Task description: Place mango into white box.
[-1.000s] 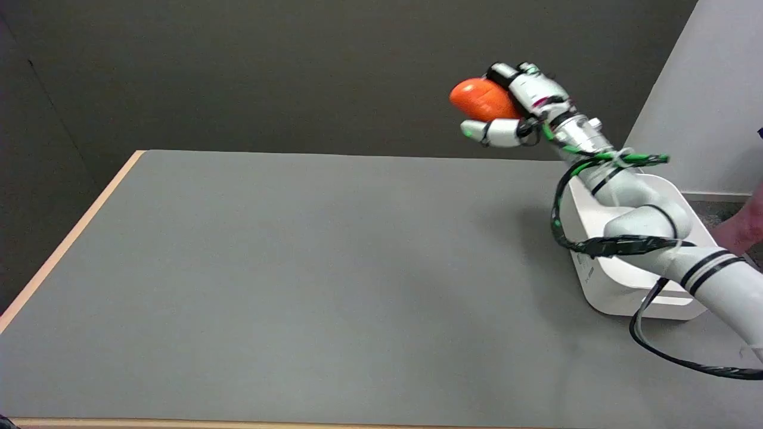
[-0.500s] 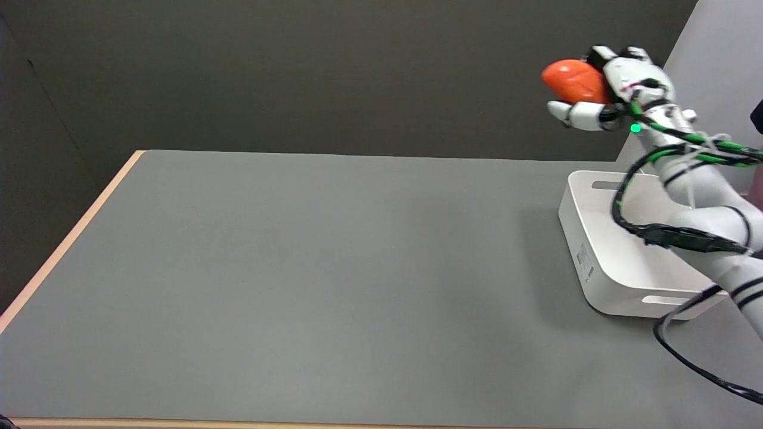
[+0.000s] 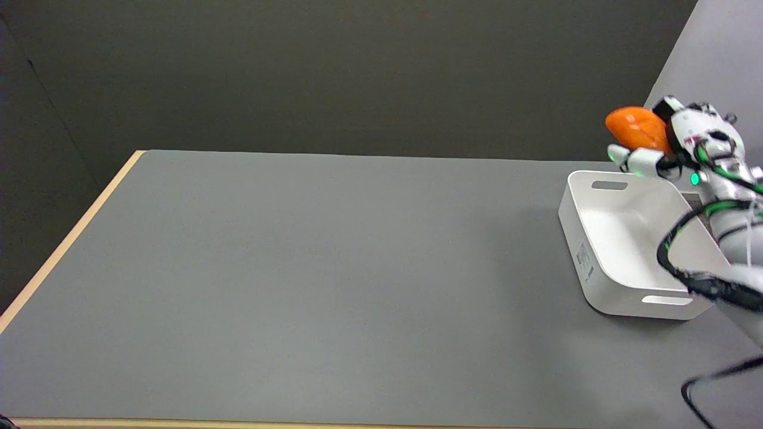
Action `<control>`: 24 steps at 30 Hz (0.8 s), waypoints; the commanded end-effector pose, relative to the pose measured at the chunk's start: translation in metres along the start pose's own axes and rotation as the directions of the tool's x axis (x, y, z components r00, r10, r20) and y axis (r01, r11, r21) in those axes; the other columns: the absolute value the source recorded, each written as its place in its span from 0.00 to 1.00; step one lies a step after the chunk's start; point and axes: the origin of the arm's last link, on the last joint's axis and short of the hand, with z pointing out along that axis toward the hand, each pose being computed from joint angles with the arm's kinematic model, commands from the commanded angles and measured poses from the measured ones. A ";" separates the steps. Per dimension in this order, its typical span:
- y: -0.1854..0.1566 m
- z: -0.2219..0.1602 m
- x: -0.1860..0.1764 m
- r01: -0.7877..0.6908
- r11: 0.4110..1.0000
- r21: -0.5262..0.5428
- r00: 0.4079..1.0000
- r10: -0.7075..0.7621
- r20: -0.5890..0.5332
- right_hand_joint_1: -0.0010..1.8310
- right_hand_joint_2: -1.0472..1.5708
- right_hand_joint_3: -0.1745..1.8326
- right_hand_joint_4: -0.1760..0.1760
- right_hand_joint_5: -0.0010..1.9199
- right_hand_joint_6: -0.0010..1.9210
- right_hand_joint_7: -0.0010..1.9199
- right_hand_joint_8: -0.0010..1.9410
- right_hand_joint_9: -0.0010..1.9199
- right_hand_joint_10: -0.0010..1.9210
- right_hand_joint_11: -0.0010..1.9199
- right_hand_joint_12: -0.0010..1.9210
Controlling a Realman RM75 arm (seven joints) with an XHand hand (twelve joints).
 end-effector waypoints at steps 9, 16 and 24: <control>0.019 -0.135 -0.019 -0.122 0.979 -0.162 0.993 0.121 -0.014 0.64 0.80 0.36 0.00 0.33 0.84 0.36 0.85 0.51 1.00 0.18 1.00; 0.016 -0.109 -0.032 -0.112 0.985 -0.135 0.992 0.119 0.049 0.64 0.80 0.36 0.00 0.33 0.83 0.36 0.85 0.51 1.00 0.17 1.00; 0.007 -0.087 -0.048 -0.109 0.989 -0.098 0.987 0.119 0.107 0.64 0.80 0.37 0.00 0.33 0.84 0.36 0.85 0.51 1.00 0.16 1.00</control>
